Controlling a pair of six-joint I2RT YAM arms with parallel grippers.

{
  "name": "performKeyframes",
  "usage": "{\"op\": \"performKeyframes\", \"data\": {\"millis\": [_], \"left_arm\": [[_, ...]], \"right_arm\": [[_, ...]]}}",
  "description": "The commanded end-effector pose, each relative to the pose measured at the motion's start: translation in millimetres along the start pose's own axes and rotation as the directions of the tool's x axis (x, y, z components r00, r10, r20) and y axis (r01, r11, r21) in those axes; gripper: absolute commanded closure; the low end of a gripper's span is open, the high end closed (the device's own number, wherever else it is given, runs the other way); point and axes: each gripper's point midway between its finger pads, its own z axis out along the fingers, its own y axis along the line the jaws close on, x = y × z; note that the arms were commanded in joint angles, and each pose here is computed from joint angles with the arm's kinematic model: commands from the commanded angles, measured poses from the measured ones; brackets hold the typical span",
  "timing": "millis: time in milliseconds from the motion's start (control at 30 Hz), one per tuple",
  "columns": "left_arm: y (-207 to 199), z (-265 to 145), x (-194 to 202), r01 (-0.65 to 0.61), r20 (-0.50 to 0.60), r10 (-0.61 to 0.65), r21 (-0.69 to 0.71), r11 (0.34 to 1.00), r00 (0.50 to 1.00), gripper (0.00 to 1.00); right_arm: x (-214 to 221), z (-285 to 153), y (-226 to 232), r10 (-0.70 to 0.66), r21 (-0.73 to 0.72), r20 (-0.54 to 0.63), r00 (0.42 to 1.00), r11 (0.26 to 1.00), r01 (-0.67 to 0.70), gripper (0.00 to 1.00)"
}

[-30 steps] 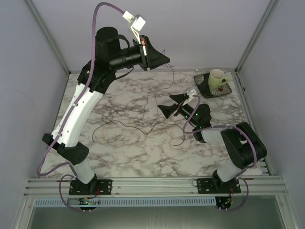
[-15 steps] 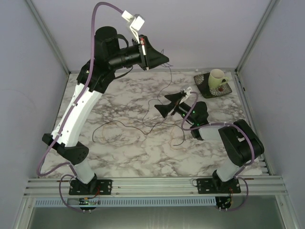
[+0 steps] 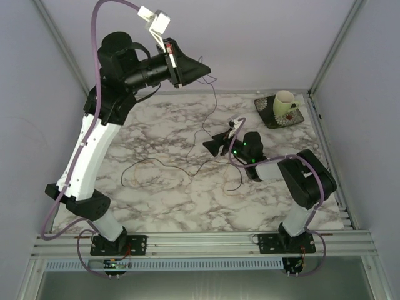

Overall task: Zip-tie the wires
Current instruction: Straighten the cable at the center of the board.

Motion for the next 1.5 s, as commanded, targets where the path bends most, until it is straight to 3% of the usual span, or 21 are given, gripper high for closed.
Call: {"op": "performKeyframes", "data": {"millis": [0, 133, 167, 267, 367, 500, 633, 833, 933, 1033, 1267, 1467], "left_arm": [[-20.1, -17.1, -25.0, -0.051, 0.067, 0.048, 0.035, 0.998, 0.997, 1.00], [-16.2, -25.2, -29.7, -0.065, 0.078, 0.064, 0.012, 0.998, 0.995, 1.00], [-13.3, -29.4, -32.0, -0.072, 0.083, 0.072, -0.006, 0.997, 0.994, 1.00], [2.6, -46.1, -36.2, -0.103, 0.086, 0.110, -0.090, 0.991, 0.990, 1.00], [32.0, -68.9, -35.0, -0.112, 0.079, 0.132, -0.218, 0.970, 0.988, 1.00], [74.5, -103.7, -16.8, -0.117, 0.028, 0.141, -0.410, 0.905, 0.990, 1.00], [117.4, -133.1, 20.0, -0.114, -0.059, 0.098, -0.568, 0.815, 0.993, 1.00], [155.4, -161.7, 97.5, -0.151, -0.260, -0.035, -0.660, 0.736, 0.965, 1.00], [162.3, -170.0, 126.1, -0.155, -0.309, -0.081, -0.666, 0.729, 0.947, 1.00], [168.7, -182.9, 145.2, -0.161, -0.337, -0.123, -0.700, 0.695, 0.933, 1.00], [192.3, -212.5, 197.9, -0.154, -0.379, -0.264, -0.781, 0.605, 0.887, 1.00], [211.1, -229.0, 233.4, -0.146, -0.389, -0.353, -0.821, 0.551, 0.851, 1.00]], "right_arm": [[-4.1, 6.9, 3.4, -0.011, -0.009, -0.001, 1.000, 1.000, 0.011, 0.50], [-10.3, 7.6, 4.5, -0.007, -0.003, -0.004, 1.000, 1.000, 0.007, 0.96], [-14.5, 7.5, 1.3, -0.015, 0.020, -0.009, 1.000, 1.000, 0.015, 1.00], [-38.7, 2.7, -13.8, -0.086, 0.132, -0.039, 0.996, 0.987, 0.090, 1.00], [-83.7, -11.6, -37.6, -0.169, 0.334, -0.075, 0.983, 0.924, 0.184, 1.00], [-155.6, -43.9, -56.4, -0.242, 0.572, -0.084, 0.967, 0.782, 0.246, 1.00], [-191.5, -81.2, -60.6, -0.248, 0.718, -0.136, 0.959, 0.642, 0.268, 1.00], [-201.6, -148.5, -51.6, -0.237, 0.842, -0.349, 0.907, 0.346, 0.415, 1.00], [-196.3, -169.2, -40.7, -0.207, 0.832, -0.444, 0.872, 0.267, 0.487, 1.00], [-177.4, -175.7, -33.9, -0.151, 0.786, -0.530, 0.835, 0.283, 0.550, 1.00], [-102.4, -141.0, -27.8, -0.033, 0.689, -0.582, 0.812, 0.510, 0.515, 1.00], [-39.5, -110.8, -31.6, 0.032, 0.633, -0.612, 0.790, 0.619, 0.465, 1.00]]}}
